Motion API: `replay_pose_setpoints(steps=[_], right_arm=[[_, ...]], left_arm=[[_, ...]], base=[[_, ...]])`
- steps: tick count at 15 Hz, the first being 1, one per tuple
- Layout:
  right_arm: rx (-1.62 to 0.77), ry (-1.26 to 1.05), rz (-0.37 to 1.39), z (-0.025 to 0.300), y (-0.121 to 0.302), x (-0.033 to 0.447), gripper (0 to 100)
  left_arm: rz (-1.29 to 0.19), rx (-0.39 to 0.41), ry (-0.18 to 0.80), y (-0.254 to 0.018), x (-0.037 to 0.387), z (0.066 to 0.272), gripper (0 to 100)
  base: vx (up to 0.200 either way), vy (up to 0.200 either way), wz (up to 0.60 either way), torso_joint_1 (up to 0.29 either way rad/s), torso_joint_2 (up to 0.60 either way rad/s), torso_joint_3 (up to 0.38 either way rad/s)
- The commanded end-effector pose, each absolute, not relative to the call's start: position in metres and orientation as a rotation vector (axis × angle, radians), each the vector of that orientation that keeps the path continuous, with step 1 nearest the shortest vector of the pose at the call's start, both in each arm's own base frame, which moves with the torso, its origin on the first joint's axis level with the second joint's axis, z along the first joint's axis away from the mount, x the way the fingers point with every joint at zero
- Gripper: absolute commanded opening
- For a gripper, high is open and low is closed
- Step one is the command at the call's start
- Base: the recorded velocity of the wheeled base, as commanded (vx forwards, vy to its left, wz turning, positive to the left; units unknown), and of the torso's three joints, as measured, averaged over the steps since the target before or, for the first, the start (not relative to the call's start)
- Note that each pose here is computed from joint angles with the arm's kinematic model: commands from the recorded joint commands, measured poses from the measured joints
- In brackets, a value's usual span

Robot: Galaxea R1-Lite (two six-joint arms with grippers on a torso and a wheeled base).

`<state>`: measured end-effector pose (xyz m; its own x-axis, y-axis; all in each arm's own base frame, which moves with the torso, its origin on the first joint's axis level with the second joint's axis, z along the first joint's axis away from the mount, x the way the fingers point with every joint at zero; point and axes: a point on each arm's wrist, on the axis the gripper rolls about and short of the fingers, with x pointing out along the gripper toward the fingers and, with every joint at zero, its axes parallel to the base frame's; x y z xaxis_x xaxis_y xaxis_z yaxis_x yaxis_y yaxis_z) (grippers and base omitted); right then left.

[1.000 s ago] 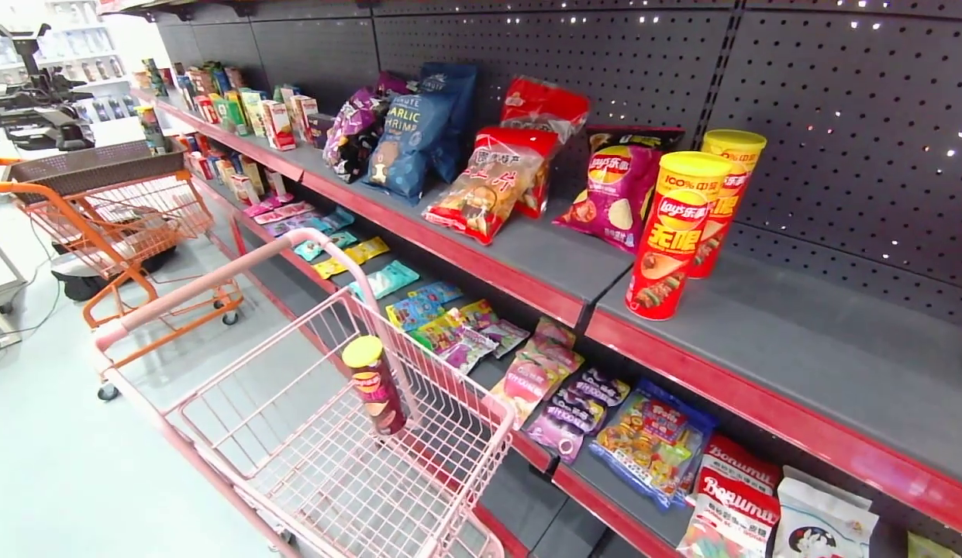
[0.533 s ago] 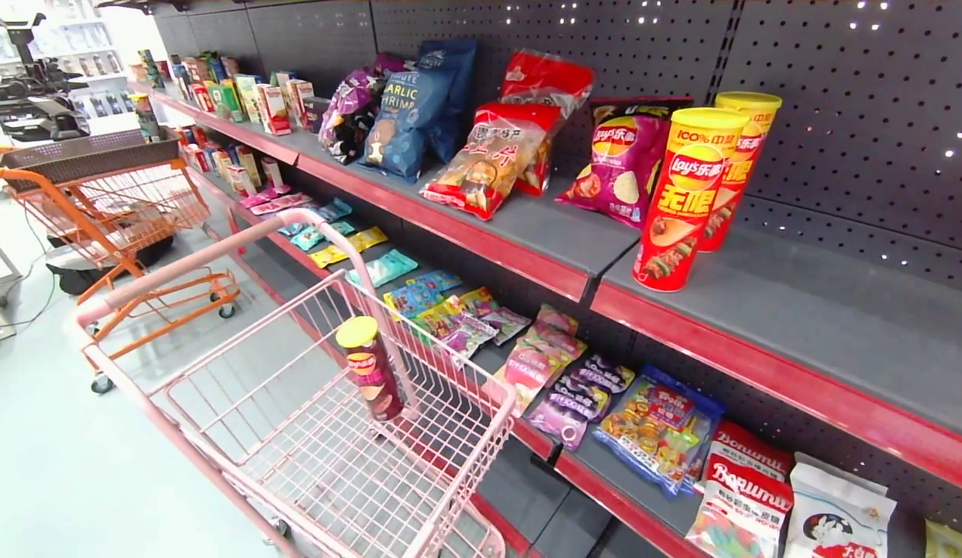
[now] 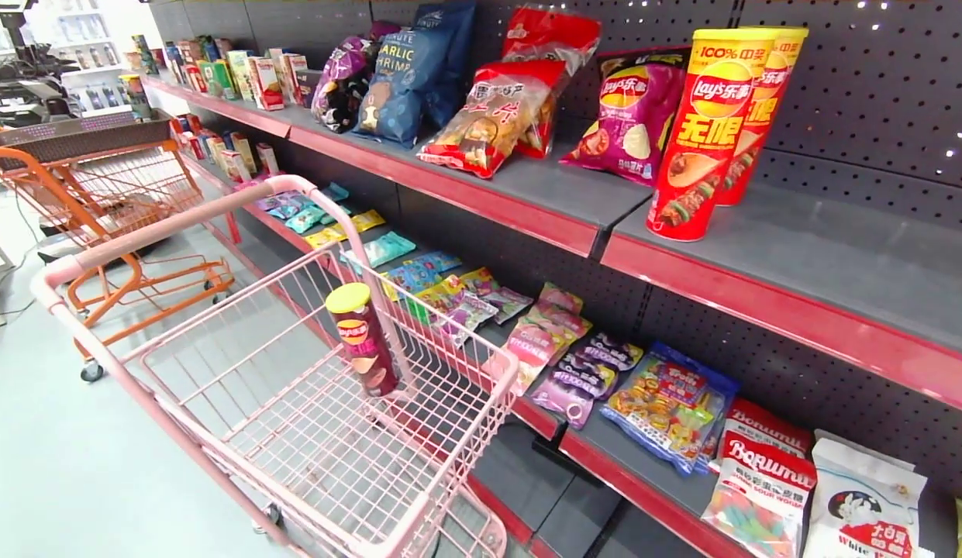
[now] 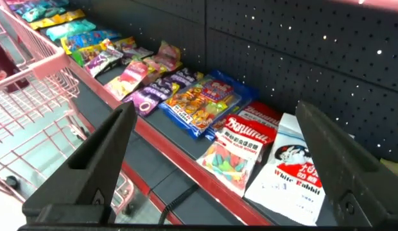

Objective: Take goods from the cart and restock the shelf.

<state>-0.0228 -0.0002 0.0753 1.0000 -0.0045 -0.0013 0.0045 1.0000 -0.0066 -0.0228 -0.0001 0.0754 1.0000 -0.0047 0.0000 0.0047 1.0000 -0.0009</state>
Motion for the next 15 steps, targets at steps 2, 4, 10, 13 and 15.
replay_pose_setpoints(steps=[2,4,10,13,15], right_arm=[[-0.008,0.002,-0.005,0.075,0.0,-0.023,100],[-0.006,0.002,-0.005,0.075,0.0,-0.023,100],[-0.006,0.002,-0.005,0.075,0.0,-0.023,100],[-0.006,0.002,-0.005,0.075,0.0,-0.023,100],[-0.006,0.002,-0.005,0.075,0.0,-0.023,100]], left_arm=[[-0.005,0.002,0.0,0.0,-0.023,0.075,100],[-0.006,-0.002,0.012,0.0,-0.022,0.076,100],[0.039,-0.151,-0.092,0.001,0.017,0.234,100],[0.18,-0.117,0.002,0.006,0.089,0.28,100],[0.204,-0.024,0.151,0.015,0.13,0.267,100]], base=[[0.0,0.0,0.0,-0.039,0.15,0.098],[0.0,0.0,0.0,-0.012,0.05,0.049],[0.0,0.0,0.0,0.0,0.0,0.0],[0.0,0.0,0.0,0.0,0.0,0.0],[0.0,0.0,0.0,0.0,0.0,0.0]])
